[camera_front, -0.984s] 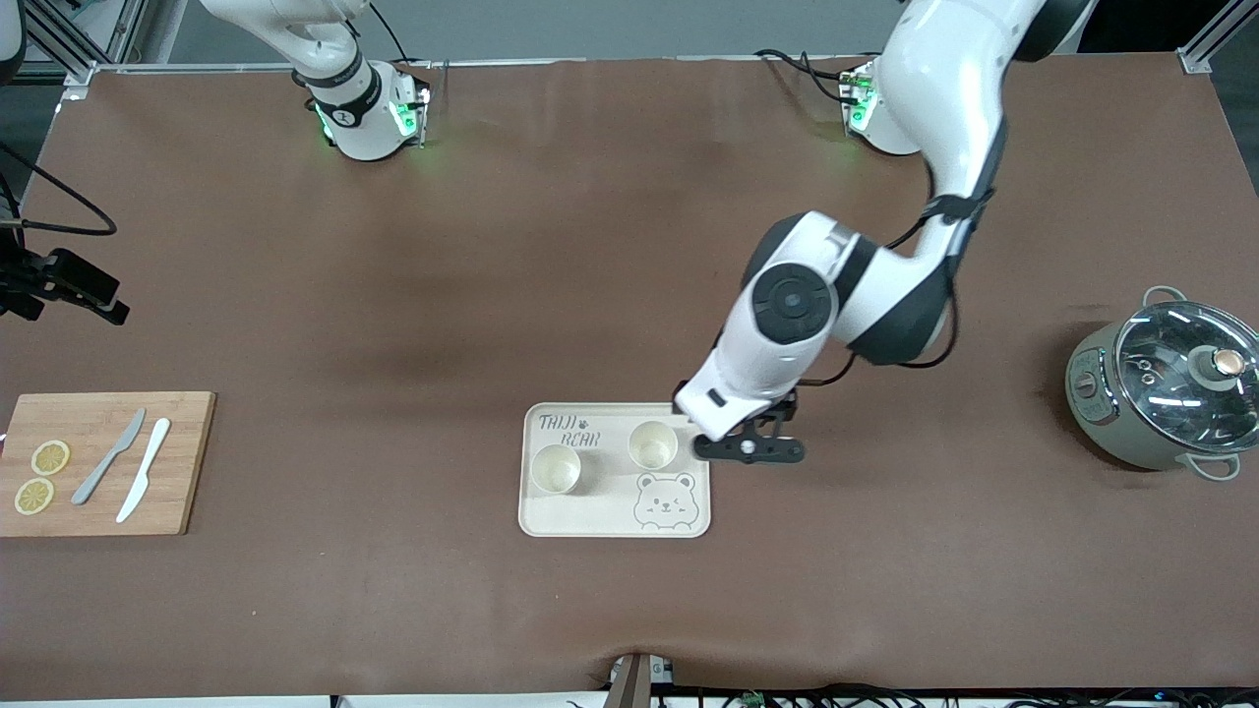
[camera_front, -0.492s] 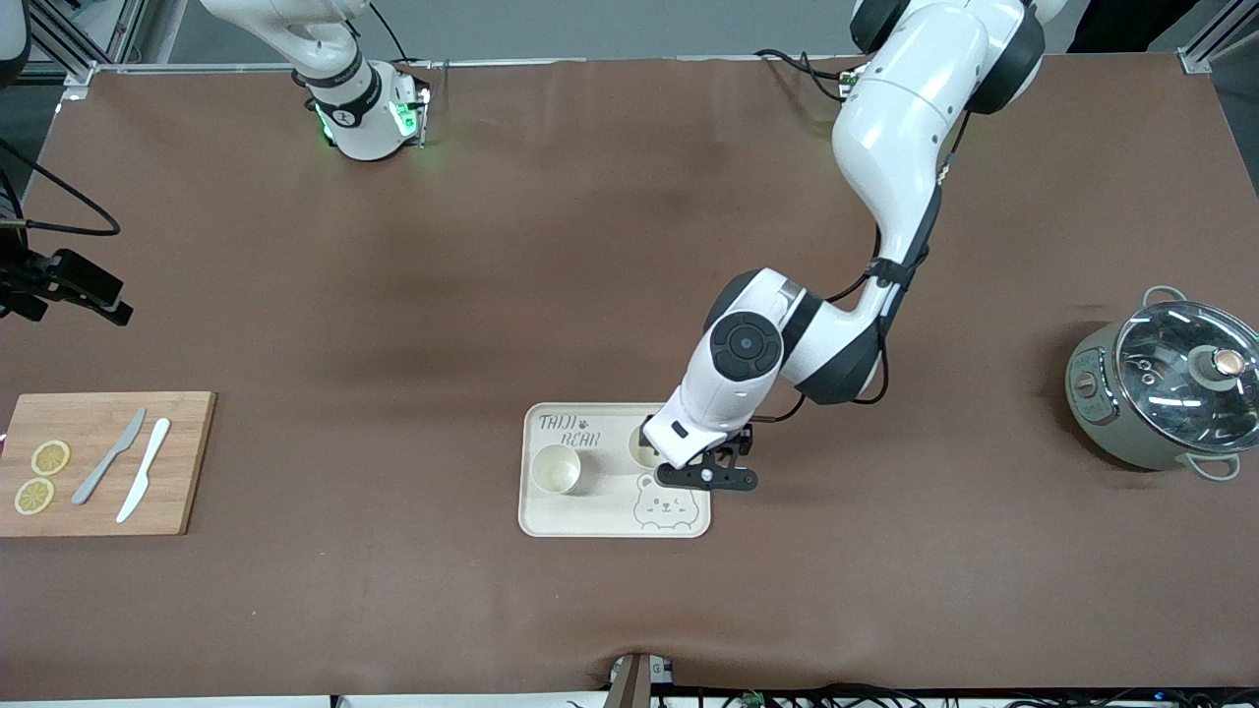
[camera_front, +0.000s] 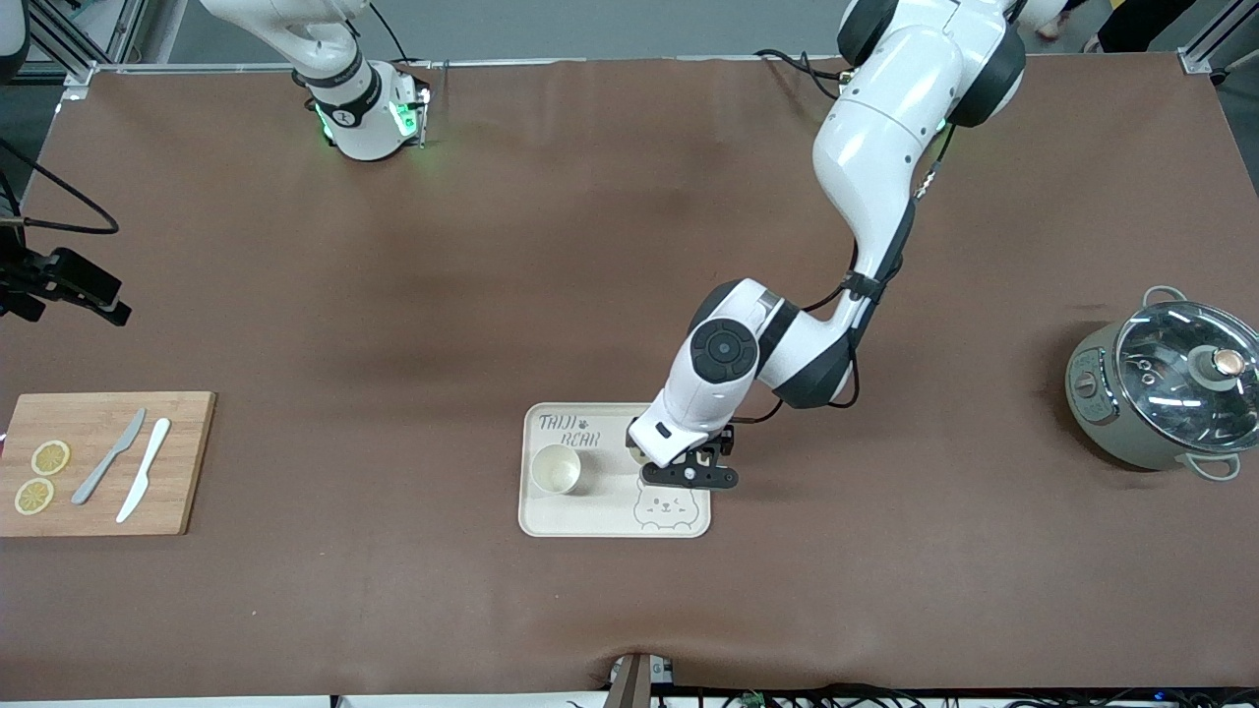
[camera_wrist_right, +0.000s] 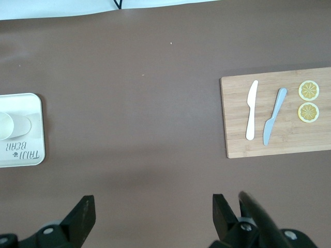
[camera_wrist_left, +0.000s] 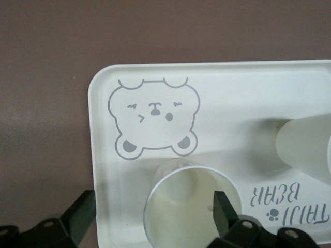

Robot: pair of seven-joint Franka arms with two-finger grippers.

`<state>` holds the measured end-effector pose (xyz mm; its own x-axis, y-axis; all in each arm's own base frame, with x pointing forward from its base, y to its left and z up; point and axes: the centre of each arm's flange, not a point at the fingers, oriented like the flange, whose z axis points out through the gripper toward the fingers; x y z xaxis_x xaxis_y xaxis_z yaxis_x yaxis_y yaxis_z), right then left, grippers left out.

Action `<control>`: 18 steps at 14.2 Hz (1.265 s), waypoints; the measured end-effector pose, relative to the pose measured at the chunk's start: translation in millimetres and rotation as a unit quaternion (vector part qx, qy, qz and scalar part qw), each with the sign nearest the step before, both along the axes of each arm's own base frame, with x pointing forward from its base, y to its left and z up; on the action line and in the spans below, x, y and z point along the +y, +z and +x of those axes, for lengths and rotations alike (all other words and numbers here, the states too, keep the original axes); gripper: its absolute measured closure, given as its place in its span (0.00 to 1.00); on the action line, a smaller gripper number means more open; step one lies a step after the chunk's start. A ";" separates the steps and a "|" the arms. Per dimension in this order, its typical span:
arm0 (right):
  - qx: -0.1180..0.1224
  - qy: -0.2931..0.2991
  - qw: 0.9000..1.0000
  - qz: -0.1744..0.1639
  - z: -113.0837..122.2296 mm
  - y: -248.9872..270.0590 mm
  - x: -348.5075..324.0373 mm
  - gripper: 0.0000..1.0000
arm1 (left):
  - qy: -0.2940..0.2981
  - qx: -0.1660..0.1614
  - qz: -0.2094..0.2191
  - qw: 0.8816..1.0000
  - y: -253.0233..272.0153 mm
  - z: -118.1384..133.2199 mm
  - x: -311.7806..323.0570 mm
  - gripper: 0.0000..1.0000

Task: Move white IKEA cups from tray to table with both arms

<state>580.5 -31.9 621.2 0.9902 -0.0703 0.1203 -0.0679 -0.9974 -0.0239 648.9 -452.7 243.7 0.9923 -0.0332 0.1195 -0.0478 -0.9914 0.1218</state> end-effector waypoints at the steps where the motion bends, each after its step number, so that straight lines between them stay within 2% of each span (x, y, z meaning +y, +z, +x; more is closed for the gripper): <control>1: 0.005 0.006 1.000 0.000 2.1 -5.1 6.6 0.00 | 0.007 0.004 0.001 1.000 -6.9 -2.2 -1.9 0.00; 5: 0.045 0.034 0.998 0.001 27.4 -59.8 45.4 0.00 | 0.014 0.013 0.004 1.000 -27.5 -7.9 -6.6 0.00; 8: 0.056 0.027 0.998 0.023 47.5 -100.8 71.7 0.00 | 0.016 0.005 -0.001 1.000 -26.2 -5.5 -6.1 0.04; 9: 0.058 0.019 0.998 0.028 53.5 -114.0 80.1 0.00 | 0.018 0.004 -0.001 1.000 -25.6 -3.9 -4.6 0.08; 14: 0.046 -0.026 0.998 0.035 82.3 -189.2 148.9 0.00 | 0.019 0.002 0.000 1.000 -25.8 -2.3 -2.3 0.64; 17: 0.036 -0.044 0.998 0.038 92.8 -239.1 194.8 0.00 | 0.020 0.002 0.001 1.000 -26.0 -1.9 -1.6 0.94; 18: 0.034 -0.046 0.998 0.040 94.9 -254.3 211.1 0.00 | 0.019 0.002 0.001 1.000 -26.1 -2.0 -1.8 0.96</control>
<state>675.5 179.2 367.0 0.9847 -0.1685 0.0435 -0.1638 -0.9819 -0.0945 647.0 -454.5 217.6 0.9933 0.0053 0.1153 -0.0086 -0.9927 0.1201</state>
